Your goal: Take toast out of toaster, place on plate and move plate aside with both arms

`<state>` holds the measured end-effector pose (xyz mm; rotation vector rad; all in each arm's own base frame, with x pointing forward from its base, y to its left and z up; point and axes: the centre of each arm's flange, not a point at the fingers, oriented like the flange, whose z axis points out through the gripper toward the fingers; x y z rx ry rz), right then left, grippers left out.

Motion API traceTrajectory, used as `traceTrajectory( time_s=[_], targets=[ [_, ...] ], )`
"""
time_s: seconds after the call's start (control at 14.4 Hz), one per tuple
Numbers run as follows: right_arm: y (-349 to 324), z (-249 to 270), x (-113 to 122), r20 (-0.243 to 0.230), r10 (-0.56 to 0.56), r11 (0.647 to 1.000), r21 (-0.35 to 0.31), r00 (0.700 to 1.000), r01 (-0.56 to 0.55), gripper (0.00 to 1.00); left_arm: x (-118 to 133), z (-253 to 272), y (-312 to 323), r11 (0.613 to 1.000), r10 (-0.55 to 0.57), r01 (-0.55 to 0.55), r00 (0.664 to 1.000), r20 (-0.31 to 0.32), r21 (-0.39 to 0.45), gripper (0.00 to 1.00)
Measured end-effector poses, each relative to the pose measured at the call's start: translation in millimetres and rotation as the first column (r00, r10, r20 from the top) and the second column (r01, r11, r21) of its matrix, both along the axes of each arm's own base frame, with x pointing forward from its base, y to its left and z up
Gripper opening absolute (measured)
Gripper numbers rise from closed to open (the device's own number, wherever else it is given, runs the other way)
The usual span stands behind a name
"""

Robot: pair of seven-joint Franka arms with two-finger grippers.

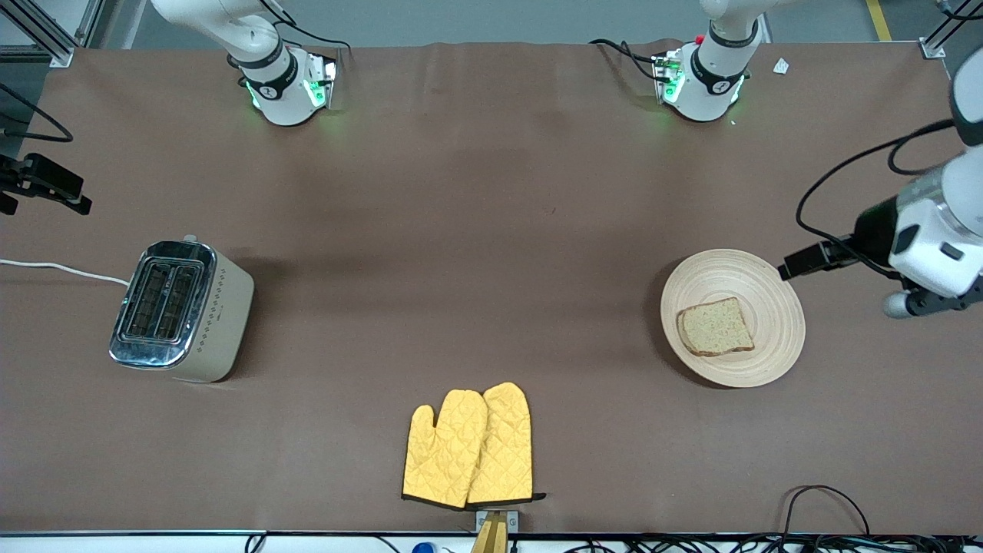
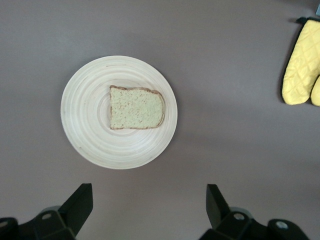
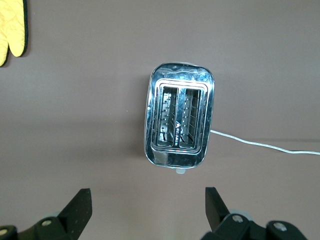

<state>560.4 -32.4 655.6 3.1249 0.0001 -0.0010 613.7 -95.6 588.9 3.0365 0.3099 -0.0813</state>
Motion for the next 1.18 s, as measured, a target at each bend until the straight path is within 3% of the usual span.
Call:
traceTrajectory(
  time_s=[0.28,0.69,1.18],
  targets=[
    [0,0,0,0.0,0.0,1.0,0.0,1.0,0.0,1.0,-29,29,4,0.998,-0.032,0.032,0.999,0.01,0.058,1.0],
    [0,0,0,0.0,0.0,1.0,0.0,1.0,0.0,1.0,-65,39,18,0.976,-0.204,0.202,0.979,0.008,0.083,1.0],
    [0,0,0,0.0,0.0,1.0,0.002,1.0,0.0,1.0,-78,49,24,0.967,-0.241,0.238,0.97,0.022,0.09,1.0]
  ],
)
